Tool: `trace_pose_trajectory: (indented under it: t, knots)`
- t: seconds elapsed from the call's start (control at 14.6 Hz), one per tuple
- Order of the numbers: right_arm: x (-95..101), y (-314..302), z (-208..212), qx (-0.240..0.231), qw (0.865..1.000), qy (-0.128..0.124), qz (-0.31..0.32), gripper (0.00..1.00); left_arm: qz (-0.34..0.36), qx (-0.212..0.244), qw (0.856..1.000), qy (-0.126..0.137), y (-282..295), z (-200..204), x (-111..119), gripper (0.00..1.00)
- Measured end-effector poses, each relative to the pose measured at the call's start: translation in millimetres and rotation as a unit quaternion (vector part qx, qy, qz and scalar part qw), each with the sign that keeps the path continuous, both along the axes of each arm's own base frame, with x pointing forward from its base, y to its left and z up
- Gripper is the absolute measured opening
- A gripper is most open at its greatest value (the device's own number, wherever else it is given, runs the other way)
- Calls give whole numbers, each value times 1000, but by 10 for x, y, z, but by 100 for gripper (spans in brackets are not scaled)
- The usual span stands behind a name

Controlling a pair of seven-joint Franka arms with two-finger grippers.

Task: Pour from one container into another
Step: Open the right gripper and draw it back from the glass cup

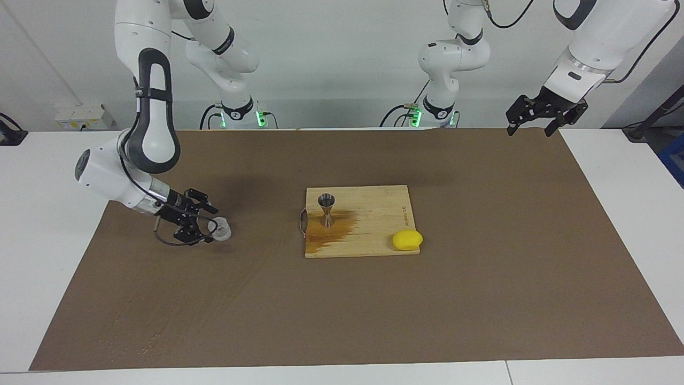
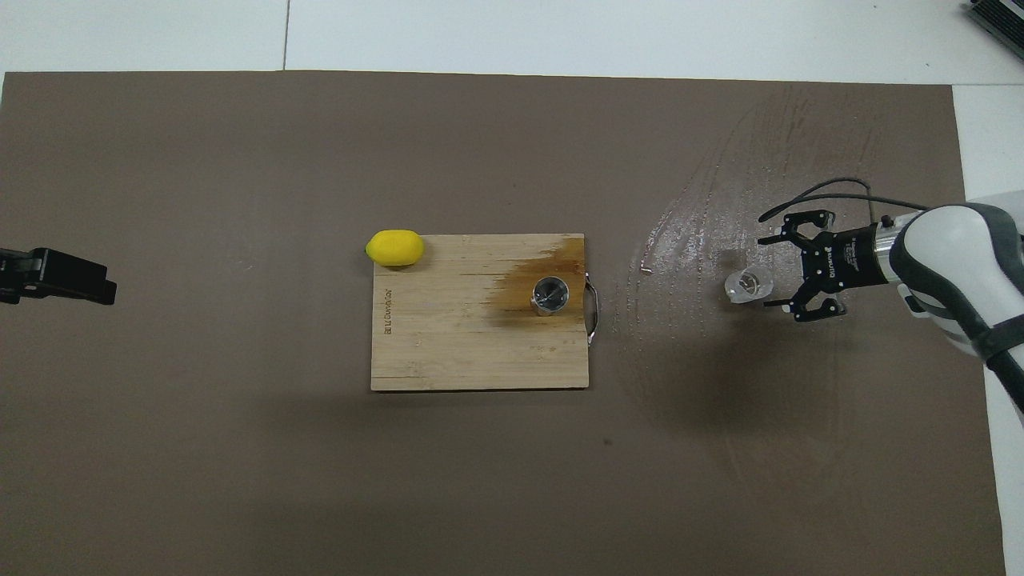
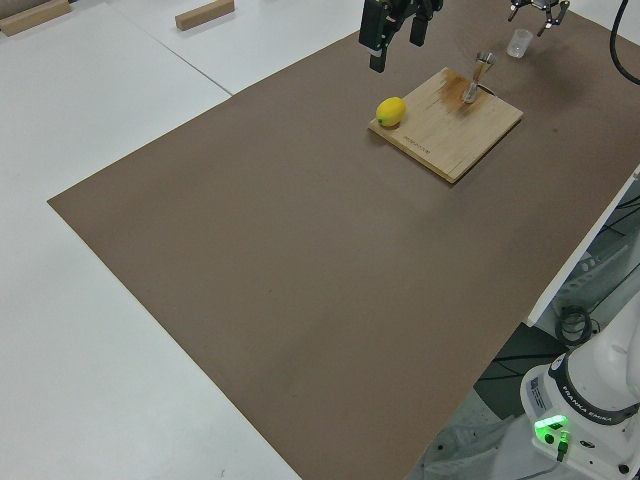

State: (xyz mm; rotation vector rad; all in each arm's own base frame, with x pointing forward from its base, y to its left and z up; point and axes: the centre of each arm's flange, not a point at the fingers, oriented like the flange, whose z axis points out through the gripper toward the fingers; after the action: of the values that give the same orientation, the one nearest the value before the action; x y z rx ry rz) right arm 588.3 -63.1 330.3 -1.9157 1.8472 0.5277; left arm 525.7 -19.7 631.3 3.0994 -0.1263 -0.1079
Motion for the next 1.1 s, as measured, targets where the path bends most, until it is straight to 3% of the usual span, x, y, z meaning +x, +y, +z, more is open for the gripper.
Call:
trace_pose_trajectory:
  t: [0.27,0.48,0.62,0.82,0.96,1.1]
  knots:
    - [-22,29,450,-34,998,-44,38,100,0,0,1000,0,0,0,0,100]
    - [-30,280,607,-94,983,-73,143,100,0,0,1000,0,0,0,0,100]
    - [-31,634,594,-142,951,-89,259,100,0,0,1000,0,0,0,0,100]
    - [-53,1041,582,-170,876,-130,432,100,0,0,1000,0,0,0,0,100]
    - [-54,1160,607,-177,831,-150,505,100,0,0,1000,0,0,0,0,100]
    - [-17,1237,757,-204,797,-160,545,100,0,0,1000,0,0,0,0,100]
